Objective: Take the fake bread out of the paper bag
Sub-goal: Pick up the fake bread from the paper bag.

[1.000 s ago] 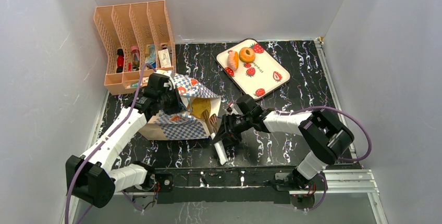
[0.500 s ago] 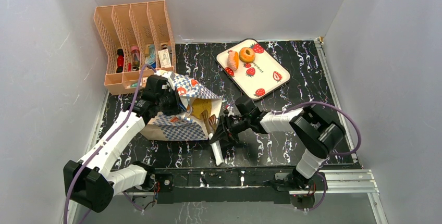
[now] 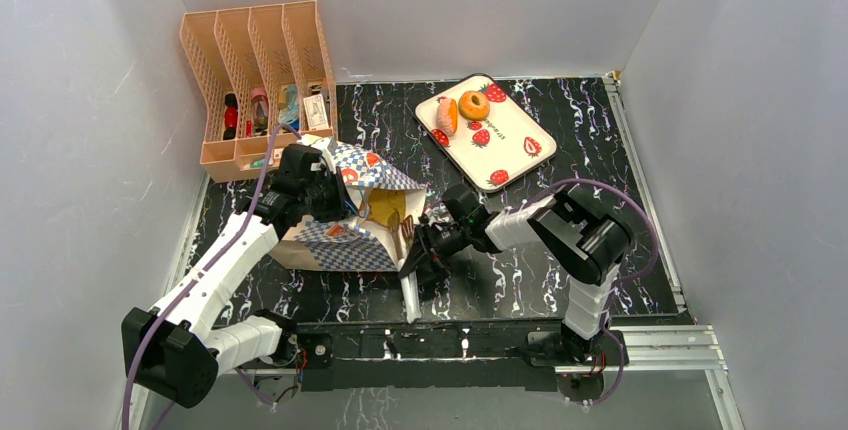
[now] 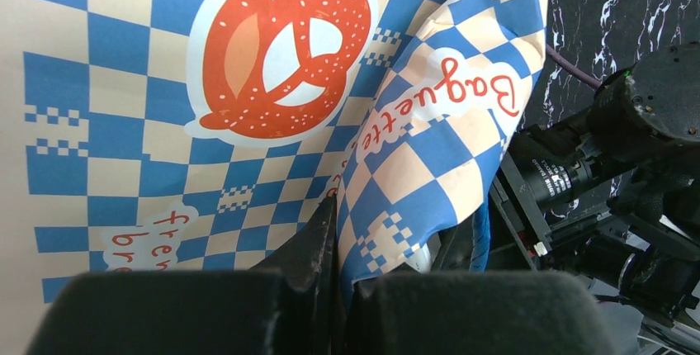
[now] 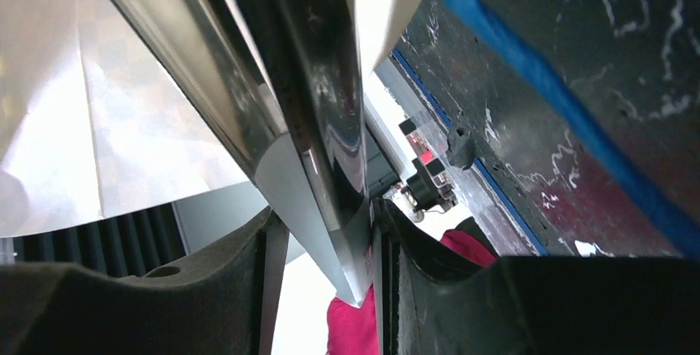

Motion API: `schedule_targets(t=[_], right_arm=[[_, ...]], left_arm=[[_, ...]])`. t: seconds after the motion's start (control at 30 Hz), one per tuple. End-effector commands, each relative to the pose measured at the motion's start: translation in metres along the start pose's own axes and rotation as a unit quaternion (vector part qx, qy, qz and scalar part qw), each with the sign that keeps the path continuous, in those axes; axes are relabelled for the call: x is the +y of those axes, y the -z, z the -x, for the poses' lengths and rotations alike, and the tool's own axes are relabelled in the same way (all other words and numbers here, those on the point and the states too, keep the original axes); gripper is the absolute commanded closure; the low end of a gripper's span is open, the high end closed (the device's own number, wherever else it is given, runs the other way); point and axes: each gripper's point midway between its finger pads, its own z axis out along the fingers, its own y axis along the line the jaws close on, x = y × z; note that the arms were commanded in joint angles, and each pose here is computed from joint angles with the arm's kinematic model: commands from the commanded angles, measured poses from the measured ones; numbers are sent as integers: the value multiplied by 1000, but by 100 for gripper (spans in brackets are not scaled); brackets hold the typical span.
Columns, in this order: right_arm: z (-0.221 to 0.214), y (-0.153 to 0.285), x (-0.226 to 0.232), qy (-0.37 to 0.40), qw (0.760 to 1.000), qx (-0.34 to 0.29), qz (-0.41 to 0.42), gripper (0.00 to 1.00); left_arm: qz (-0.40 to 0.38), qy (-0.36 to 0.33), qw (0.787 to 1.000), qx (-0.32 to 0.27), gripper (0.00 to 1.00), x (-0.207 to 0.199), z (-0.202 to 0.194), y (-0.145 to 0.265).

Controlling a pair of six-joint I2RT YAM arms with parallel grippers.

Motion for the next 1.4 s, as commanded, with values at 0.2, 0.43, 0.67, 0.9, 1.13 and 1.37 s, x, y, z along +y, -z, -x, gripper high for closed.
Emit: schedule_targets(t=[0.2, 0.43, 0.67, 0.9, 1.13, 1.37], right_arm=[[5, 1, 24, 29, 999, -5, 33, 96], [-11, 12, 39, 32, 998, -19, 60, 100], [-28, 24, 59, 46, 995, -32, 85, 100], [-45, 36, 72, 50, 993, -43, 101, 100], [-61, 46, 82, 55, 990, -51, 117, 100], [-75, 53, 87, 60, 988, -58, 127, 100]], left_arm=[[-20, 2, 1000, -13, 100, -6, 0, 9], [13, 19, 999, -22, 100, 6, -1, 8], [51, 37, 997, -43, 100, 18, 5, 11], [93, 49, 993, -57, 100, 32, 10, 15], [112, 68, 990, -58, 100, 33, 20, 9], [118, 80, 988, -54, 100, 26, 39, -8]])
